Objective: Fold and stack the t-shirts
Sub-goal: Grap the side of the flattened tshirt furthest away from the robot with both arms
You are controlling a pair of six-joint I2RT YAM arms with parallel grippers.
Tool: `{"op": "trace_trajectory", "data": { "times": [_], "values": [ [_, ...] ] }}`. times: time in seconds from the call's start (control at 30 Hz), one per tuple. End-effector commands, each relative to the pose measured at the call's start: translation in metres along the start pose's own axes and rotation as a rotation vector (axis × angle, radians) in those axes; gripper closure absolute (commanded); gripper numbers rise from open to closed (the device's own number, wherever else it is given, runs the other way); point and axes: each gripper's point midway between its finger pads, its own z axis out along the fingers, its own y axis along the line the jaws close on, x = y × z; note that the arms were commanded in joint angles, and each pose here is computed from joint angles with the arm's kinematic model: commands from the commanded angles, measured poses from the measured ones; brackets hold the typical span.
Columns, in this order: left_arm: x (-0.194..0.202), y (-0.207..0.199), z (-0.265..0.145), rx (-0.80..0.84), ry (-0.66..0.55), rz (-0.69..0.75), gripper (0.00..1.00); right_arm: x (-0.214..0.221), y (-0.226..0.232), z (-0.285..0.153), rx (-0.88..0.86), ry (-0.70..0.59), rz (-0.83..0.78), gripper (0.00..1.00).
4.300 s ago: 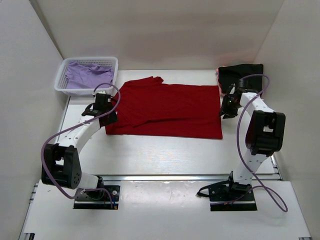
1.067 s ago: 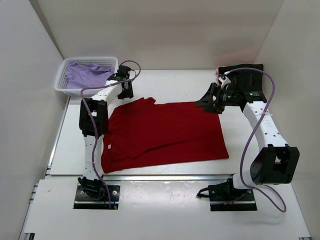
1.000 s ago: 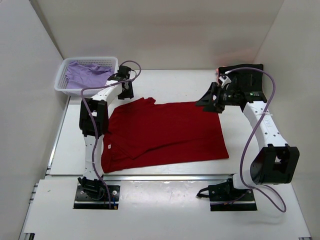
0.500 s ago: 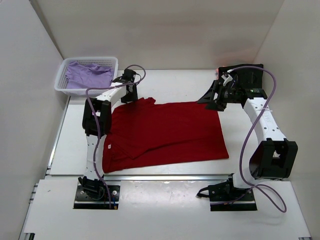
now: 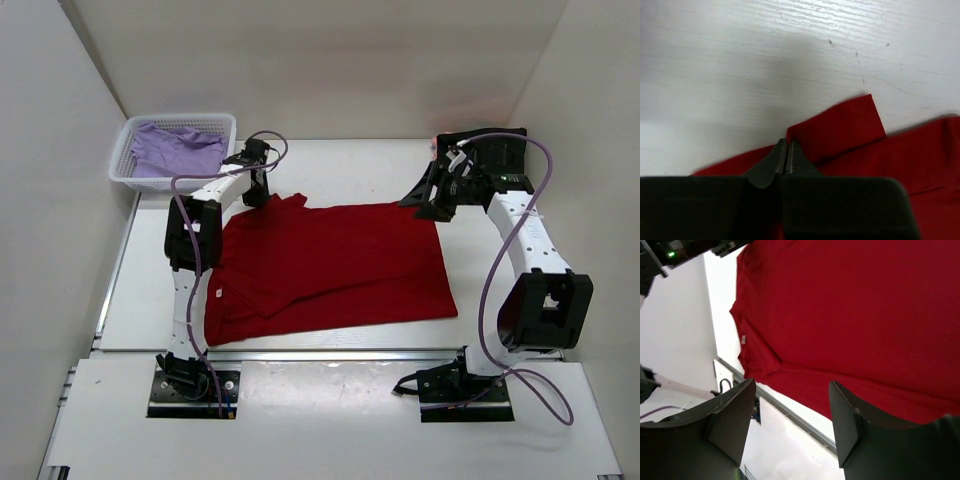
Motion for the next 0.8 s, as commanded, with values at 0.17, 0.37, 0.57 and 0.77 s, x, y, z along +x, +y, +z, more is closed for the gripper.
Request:
{"op": "trace_trajectory", "data": {
  "times": [0.17,0.37,0.57,0.77],
  "values": [
    [-0.012,0.012,-0.018,0.025,0.002,-0.058,1.00,-0.061,-0.083,0.000,0.384,-0.230,0.062,0.45],
    [-0.049,0.015,-0.065,0.107,-0.087,-0.155,1.00,-0.108,-0.145,0.022,0.581,-0.288,0.061,0.40],
    [-0.053,-0.001,-0.090,0.201,-0.111,-0.151,1.00,-0.125,-0.177,0.050,0.704,-0.251,0.037,0.34],
    [-0.060,-0.014,-0.109,0.238,-0.141,-0.161,1.00,-0.133,-0.198,0.072,0.703,-0.227,0.052,0.46]
  ]
}}
